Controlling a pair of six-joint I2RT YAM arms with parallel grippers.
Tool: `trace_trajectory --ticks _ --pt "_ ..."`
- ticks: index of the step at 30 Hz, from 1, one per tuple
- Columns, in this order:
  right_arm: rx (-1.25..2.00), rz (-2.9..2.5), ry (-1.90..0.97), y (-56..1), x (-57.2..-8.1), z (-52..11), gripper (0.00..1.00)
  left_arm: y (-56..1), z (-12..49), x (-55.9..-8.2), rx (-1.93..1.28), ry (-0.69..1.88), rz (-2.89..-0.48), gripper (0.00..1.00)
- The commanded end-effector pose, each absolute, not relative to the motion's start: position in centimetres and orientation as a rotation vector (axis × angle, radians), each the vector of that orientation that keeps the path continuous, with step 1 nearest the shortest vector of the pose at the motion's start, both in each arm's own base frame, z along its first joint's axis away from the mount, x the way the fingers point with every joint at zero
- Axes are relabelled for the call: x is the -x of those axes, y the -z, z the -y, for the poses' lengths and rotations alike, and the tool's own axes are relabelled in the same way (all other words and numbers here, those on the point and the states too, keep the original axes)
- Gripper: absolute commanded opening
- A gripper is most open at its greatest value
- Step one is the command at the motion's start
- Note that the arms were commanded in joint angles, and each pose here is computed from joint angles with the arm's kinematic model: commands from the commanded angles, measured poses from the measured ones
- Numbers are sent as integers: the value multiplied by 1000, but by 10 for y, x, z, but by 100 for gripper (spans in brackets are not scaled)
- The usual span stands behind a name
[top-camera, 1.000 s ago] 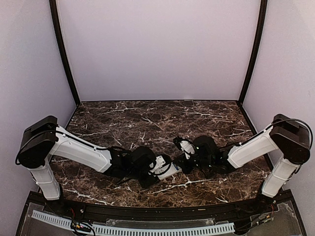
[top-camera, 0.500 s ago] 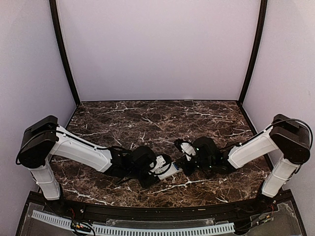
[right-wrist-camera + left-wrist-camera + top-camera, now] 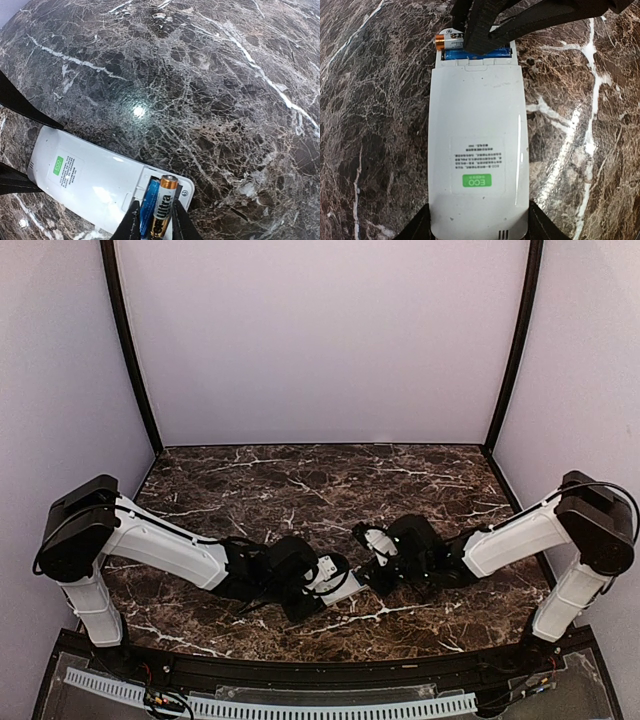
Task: Load the batteries into the remote control
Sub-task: Load the battery into the battery compartment, then press the battery in the battery compartment.
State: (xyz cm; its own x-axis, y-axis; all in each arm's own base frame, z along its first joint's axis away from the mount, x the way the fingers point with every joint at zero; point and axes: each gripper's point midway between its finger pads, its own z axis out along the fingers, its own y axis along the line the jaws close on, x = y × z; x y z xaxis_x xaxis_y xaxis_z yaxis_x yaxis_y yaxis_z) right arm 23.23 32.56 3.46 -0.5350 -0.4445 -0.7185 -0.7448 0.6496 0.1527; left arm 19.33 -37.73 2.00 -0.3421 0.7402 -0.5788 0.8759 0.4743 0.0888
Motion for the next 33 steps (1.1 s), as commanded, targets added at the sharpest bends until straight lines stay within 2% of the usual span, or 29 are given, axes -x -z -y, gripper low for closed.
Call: trace_trajectory --ticks 1,10,13,17,23,33 --pt "921 -2231 -551 -50 -238 -319 21 23 344 -180 -1453 190 -2284 0" --pt "914 -2198 -639 -98 -254 -330 21 25 343 -179 -1464 189 -2283 0" --pt "906 -2259 -607 -89 -261 -331 20 25 343 -179 -1463 184 -2283 0" --pt "890 -2346 -570 -71 -268 -331 13 26 343 -179 -1463 183 -2284 0" --pt "896 -2443 -545 -54 -268 -333 16 27 343 -179 -1467 186 -2284 0" --pt "893 -2460 -572 -45 -261 -331 12 28 345 -178 -1480 191 -2286 0"
